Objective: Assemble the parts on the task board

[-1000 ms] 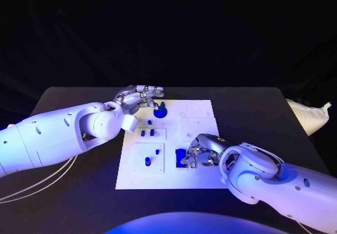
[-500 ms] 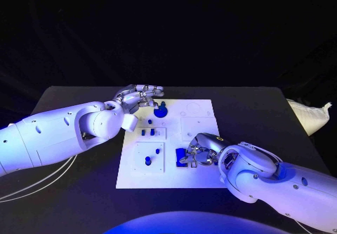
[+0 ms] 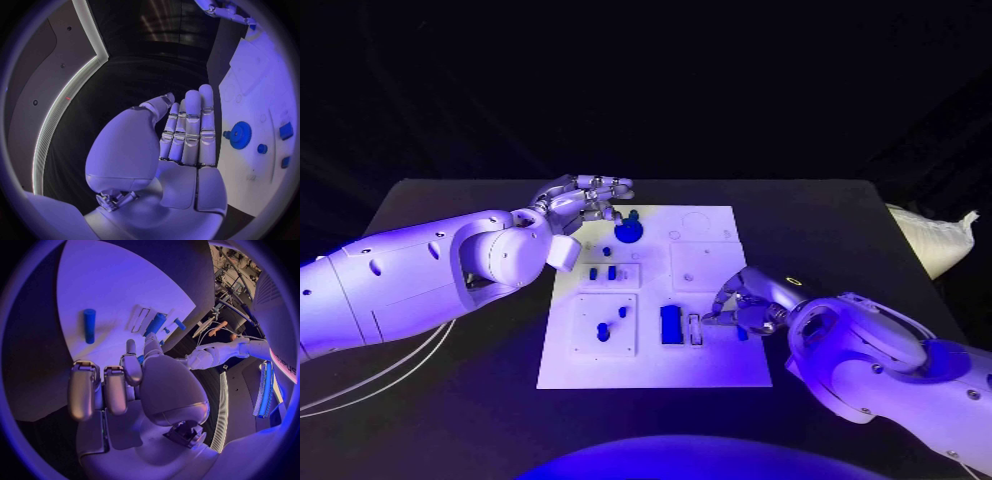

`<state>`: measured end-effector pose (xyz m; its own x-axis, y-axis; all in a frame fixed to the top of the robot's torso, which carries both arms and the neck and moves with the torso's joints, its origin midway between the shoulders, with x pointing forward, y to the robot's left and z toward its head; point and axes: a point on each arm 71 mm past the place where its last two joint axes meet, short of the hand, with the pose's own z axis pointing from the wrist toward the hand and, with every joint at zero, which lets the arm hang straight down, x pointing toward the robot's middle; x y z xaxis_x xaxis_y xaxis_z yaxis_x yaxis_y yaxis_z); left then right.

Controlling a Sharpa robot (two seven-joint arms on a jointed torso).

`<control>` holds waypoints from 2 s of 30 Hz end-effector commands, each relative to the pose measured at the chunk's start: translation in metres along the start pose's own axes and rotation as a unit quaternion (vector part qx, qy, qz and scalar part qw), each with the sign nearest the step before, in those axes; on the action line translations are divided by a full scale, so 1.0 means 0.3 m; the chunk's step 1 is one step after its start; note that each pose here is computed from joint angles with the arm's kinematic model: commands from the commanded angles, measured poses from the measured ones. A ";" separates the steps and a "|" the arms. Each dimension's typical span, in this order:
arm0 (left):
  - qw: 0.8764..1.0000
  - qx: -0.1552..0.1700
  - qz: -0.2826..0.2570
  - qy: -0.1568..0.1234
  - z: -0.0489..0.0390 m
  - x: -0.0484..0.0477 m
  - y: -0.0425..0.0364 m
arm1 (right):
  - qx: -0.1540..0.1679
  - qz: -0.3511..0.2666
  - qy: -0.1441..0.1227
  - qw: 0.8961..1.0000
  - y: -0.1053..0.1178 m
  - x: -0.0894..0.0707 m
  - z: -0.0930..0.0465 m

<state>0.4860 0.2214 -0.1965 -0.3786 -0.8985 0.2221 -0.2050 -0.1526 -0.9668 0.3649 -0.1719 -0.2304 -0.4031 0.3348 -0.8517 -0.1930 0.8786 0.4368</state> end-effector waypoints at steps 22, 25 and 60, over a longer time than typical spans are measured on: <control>1.000 0.002 -0.002 0.012 0.000 0.011 -0.002 | 0.050 -0.087 -0.003 0.995 -0.143 -0.022 -0.014; 1.000 0.002 -0.002 0.012 0.000 0.010 -0.002 | 0.051 -0.091 0.005 0.995 -0.143 -0.012 -0.012; 1.000 0.000 -0.002 0.012 0.000 0.008 -0.001 | 0.027 -0.221 0.035 0.974 -0.093 0.074 0.049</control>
<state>0.4857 0.2213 -0.1967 -0.3812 -0.8971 0.2232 -0.2081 -0.1520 -0.9662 0.3772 -0.1796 -0.2531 -0.3192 0.0156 -0.9475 -0.2994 0.9470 0.1165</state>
